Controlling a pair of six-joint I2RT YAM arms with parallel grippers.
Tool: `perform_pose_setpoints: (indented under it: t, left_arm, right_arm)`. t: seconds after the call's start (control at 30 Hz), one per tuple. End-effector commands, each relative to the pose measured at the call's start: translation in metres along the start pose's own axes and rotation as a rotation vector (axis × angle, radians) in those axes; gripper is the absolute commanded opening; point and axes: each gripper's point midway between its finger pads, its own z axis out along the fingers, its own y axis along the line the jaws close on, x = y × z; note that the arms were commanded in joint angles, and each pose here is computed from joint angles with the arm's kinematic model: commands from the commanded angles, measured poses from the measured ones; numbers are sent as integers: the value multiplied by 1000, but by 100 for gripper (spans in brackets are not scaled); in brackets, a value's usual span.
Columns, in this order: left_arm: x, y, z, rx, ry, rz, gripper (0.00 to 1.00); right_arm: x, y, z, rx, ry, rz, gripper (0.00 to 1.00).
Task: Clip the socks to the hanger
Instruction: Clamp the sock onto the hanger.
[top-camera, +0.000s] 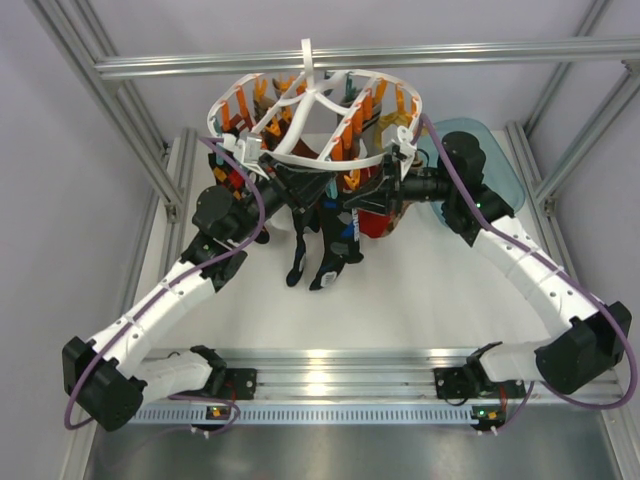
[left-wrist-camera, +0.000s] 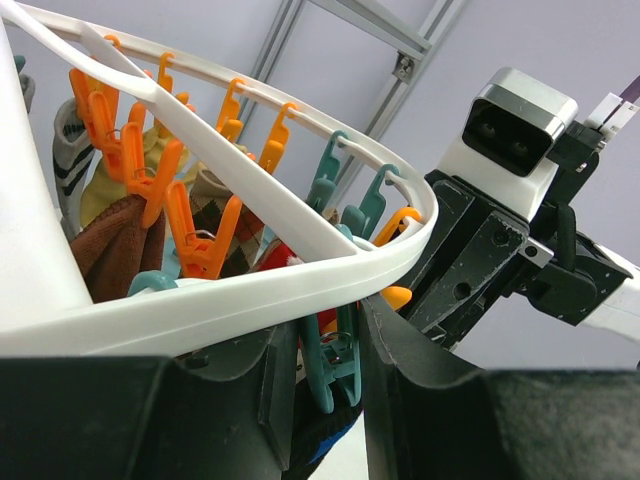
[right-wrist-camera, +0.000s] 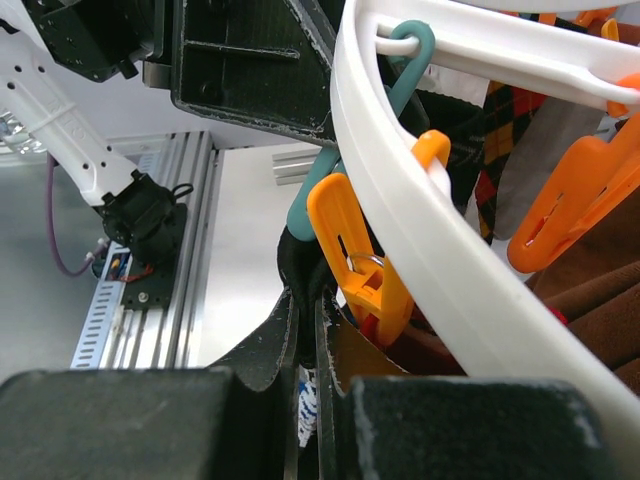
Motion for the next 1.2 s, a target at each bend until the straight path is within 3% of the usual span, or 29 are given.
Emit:
perform_pose_setpoints:
  t: [0.0,1.17]
  left_arm:
    - [20,-8,-3,67,74,-8,0]
    - [13,-27,-9,160,82,-73,0]
  right_arm:
    - [-34,2,4,-12,-66,-85,0]
    - [-20,-26,10,68,-42,-43,0]
